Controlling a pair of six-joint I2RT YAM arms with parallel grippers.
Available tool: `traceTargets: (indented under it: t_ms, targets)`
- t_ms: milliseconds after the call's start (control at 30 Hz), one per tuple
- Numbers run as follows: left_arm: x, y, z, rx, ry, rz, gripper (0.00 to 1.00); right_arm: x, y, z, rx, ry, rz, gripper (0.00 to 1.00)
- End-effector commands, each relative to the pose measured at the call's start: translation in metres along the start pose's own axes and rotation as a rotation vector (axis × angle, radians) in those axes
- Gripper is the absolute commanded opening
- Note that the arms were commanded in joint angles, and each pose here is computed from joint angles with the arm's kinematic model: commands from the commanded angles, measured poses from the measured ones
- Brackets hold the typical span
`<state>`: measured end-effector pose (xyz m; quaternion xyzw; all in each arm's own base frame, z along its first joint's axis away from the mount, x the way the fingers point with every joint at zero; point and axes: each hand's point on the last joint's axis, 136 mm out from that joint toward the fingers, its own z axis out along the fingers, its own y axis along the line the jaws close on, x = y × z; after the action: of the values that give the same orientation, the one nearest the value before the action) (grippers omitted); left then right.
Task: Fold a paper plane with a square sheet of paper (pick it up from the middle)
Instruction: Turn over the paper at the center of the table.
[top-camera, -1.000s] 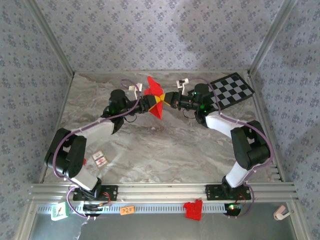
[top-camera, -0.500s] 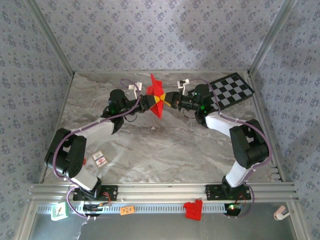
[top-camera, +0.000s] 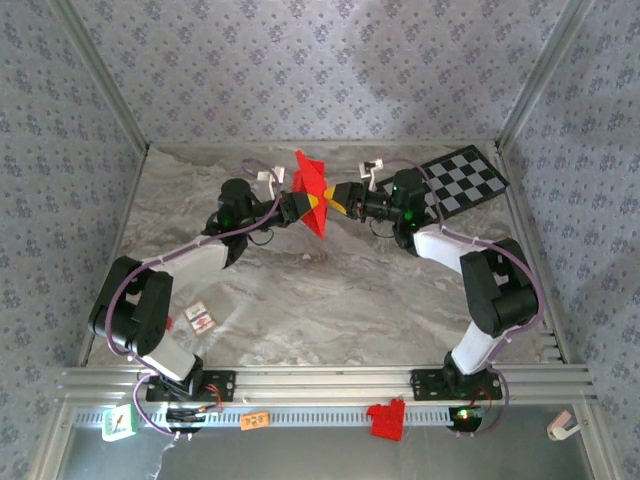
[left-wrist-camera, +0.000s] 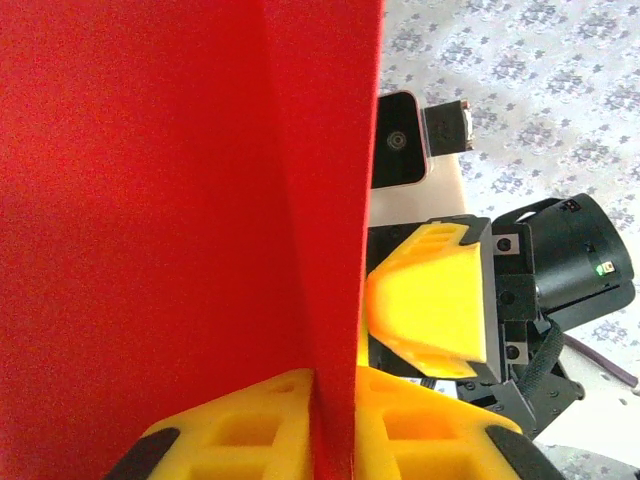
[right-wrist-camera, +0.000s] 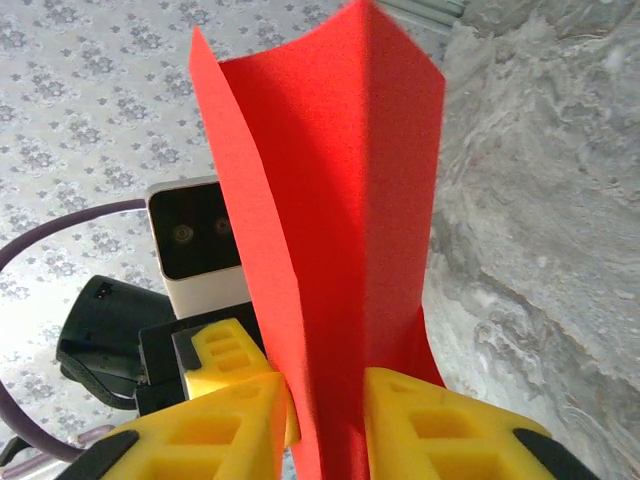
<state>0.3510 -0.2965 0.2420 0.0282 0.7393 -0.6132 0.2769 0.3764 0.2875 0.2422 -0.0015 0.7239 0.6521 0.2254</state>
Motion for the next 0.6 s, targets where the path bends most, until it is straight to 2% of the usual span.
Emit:
traceTargets:
  t_ms: [0,167,300,433,567]
  targets:
    - [-0.007,0.006,-0.005,-0.043,-0.014,0.018,0.14,-0.005,-0.004,-0.016,0.057,-0.039,-0.040,0.34]
    - [-0.005,0.037,-0.011,-0.225,0.015,0.014,0.13,-0.007,-0.027,-0.040,0.250,-0.087,-0.077,0.44]
    - [-0.001,0.062,-0.024,-0.428,0.047,0.057,0.12,-0.007,-0.038,-0.062,0.412,-0.120,-0.141,0.50]
    - [-0.002,0.088,-0.047,-0.718,0.085,0.145,0.12,-0.005,-0.047,-0.084,0.542,-0.148,-0.188,0.57]
    - [-0.006,0.110,-0.076,-1.052,0.134,0.263,0.11,-0.006,-0.050,-0.097,0.602,-0.177,-0.214,0.59]
